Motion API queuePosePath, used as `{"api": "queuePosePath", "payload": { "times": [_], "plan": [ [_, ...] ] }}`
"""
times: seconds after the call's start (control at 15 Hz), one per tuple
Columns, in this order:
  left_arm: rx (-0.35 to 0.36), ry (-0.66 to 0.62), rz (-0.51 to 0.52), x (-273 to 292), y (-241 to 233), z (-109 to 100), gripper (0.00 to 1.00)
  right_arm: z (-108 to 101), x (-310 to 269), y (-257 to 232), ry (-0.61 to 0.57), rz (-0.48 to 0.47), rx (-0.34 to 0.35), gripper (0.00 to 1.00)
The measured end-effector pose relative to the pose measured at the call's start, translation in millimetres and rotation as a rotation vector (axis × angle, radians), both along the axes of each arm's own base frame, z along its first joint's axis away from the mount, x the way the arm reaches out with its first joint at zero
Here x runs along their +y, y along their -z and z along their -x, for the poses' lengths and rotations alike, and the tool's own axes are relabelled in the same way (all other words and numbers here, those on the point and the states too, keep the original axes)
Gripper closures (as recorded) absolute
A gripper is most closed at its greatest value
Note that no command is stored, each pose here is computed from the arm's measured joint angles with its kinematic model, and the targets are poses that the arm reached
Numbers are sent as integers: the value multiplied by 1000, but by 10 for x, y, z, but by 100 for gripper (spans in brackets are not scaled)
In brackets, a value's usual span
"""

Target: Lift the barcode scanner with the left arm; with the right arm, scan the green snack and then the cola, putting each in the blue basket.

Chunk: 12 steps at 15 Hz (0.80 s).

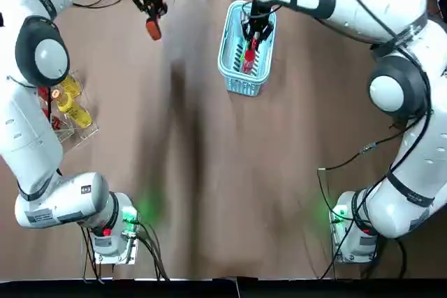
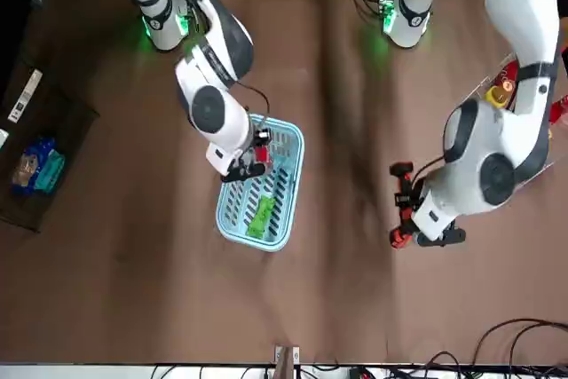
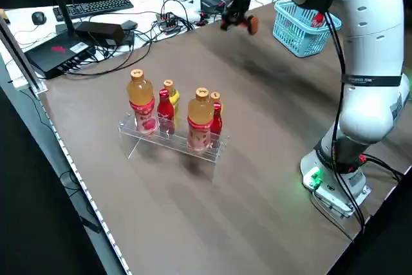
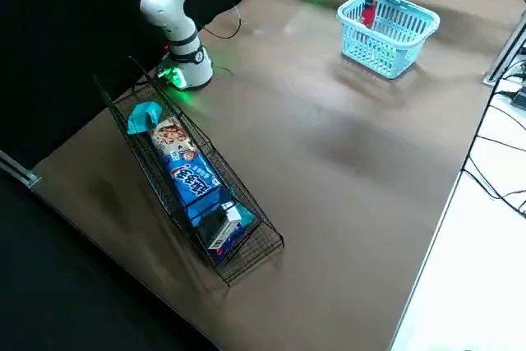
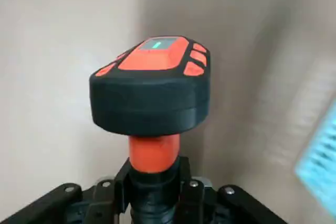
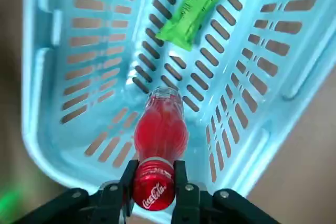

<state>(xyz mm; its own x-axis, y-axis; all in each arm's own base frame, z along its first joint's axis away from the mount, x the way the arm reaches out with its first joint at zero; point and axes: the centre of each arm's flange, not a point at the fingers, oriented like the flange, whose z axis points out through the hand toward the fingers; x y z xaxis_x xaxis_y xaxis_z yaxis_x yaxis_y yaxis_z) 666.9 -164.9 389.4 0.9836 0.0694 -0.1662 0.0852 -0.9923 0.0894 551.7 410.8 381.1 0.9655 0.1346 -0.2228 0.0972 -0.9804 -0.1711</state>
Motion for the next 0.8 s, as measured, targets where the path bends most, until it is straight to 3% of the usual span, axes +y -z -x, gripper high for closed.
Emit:
{"api": "queuePosePath", "payload": {
  "times": [0.27, 0.53, 0.8],
  "plan": [
    [-28, 142, -216, 217, 939, -102, 63, -39, 81, 357, 33, 41, -14, 68],
    [-61, 176, -203, 456, 1493, -39, 63, -41, 81, 426, 34, 56, -13, 68],
    [-73, 184, -184, 551, 1631, 24, 63, -48, 143, 407, 47, 45, -44, 68]
  ]
}}
